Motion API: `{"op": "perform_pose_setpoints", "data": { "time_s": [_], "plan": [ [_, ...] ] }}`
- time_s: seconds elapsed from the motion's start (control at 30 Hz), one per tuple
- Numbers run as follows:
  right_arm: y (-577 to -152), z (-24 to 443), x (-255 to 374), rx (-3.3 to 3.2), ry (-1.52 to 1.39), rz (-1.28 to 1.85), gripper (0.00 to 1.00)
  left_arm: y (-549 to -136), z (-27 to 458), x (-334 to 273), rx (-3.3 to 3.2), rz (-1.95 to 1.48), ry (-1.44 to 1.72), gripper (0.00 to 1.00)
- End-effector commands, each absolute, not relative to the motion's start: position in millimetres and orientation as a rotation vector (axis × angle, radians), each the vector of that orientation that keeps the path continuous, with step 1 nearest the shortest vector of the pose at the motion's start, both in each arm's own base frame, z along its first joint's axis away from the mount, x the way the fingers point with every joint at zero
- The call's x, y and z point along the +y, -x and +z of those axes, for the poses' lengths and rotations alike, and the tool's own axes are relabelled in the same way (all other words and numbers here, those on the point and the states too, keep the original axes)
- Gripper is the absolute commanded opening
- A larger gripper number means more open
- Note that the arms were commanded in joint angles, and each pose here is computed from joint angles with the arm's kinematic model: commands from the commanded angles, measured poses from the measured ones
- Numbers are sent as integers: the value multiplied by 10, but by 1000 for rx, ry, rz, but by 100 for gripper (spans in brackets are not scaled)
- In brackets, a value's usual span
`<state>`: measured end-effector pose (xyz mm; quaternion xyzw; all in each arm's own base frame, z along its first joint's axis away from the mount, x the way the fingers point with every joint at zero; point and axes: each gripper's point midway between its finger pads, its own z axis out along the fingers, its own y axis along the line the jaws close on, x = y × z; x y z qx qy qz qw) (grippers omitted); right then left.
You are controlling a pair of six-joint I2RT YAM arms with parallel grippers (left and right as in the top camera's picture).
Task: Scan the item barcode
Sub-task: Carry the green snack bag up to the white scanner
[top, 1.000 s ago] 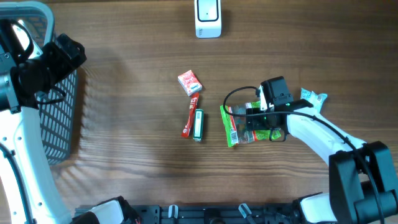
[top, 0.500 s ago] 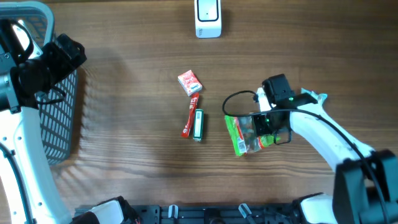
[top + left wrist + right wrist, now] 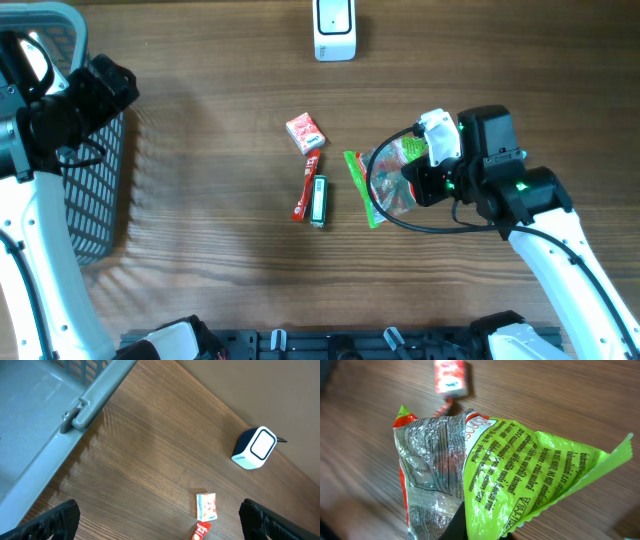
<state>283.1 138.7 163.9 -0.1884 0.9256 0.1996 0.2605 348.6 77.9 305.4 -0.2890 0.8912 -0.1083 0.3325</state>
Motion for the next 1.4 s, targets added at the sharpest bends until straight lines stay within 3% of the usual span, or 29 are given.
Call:
{"op": "perform_pose_setpoints", "data": {
  "time_s": [0.0, 0.5, 0.77, 1.03, 1.37],
  "plan": [
    [-2784, 1894, 1608, 2398, 596, 713, 4, -3499, 3094, 750, 2326, -289, 718, 100],
    [-3064, 3119, 1544, 2388, 523, 616, 5, -3499, 3094, 750, 2326, -289, 718, 100],
    [-3854, 3525, 1826, 2293, 618, 448, 4, -3499, 3094, 750, 2326, -289, 718, 100],
    [-4710, 3354, 2063, 2134, 570, 47, 4, -3499, 3094, 750, 2326, -289, 718, 100],
    [-5940, 2768, 2225, 1848, 590, -524, 4, -3499, 3094, 750, 2326, -289, 718, 100]
  ]
}}
